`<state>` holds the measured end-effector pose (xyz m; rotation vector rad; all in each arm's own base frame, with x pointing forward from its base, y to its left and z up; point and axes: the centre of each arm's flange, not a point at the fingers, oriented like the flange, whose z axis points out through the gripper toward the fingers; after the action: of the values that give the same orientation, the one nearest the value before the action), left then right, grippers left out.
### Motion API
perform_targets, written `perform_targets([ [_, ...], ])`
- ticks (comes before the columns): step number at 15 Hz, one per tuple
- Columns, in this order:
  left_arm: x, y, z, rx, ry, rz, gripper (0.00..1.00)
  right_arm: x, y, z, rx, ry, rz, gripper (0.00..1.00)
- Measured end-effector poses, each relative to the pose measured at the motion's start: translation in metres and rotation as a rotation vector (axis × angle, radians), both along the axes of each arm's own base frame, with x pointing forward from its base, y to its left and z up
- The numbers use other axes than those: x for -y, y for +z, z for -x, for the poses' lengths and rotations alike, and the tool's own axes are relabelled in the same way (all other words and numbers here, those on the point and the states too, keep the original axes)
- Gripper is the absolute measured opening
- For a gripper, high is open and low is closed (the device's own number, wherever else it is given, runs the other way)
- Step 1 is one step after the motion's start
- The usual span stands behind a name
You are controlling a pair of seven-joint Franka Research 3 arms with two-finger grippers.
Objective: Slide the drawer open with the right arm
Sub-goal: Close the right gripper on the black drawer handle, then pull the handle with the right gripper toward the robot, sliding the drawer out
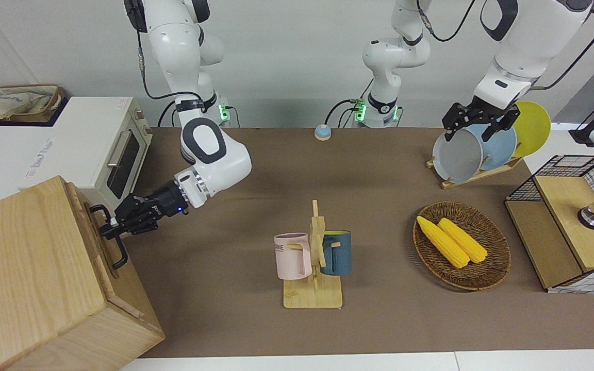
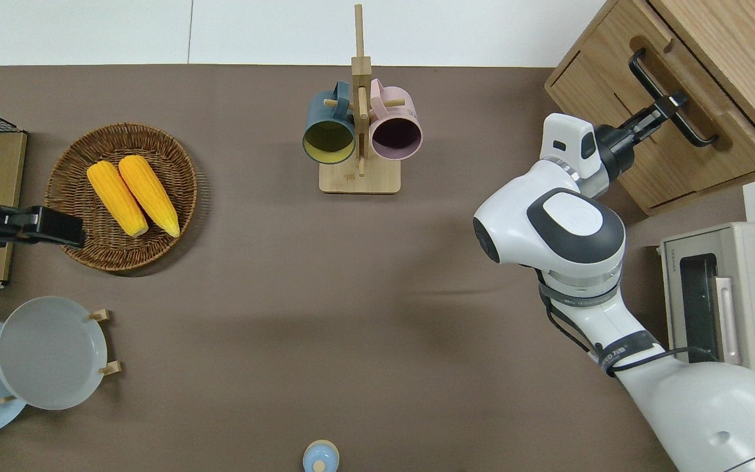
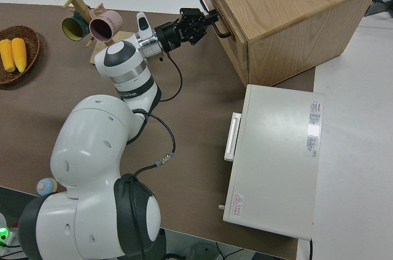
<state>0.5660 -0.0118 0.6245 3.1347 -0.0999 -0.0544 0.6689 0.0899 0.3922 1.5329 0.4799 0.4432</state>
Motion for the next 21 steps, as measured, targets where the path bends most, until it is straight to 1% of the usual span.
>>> perform_targets([
  [5, 0.0, 0.0, 0.0, 0.0, 0.0, 0.0, 1.0, -0.003, 0.0, 0.001, 0.003, 0.0, -0.002, 0.18],
  [8, 0.0, 0.0, 0.0, 0.0, 0.0, 0.0, 1.0, -0.012, 0.001, 0.004, 0.006, -0.013, -0.01, 0.18],
  [14, 0.0, 0.0, 0.0, 0.0, 0.0, 0.0, 1.0, -0.051, 0.001, 0.021, 0.012, -0.058, -0.015, 0.18],
  [21, 0.0, 0.0, 0.0, 0.0, 0.0, 0.0, 1.0, -0.097, 0.0, 0.043, 0.012, -0.088, -0.014, 0.18],
])
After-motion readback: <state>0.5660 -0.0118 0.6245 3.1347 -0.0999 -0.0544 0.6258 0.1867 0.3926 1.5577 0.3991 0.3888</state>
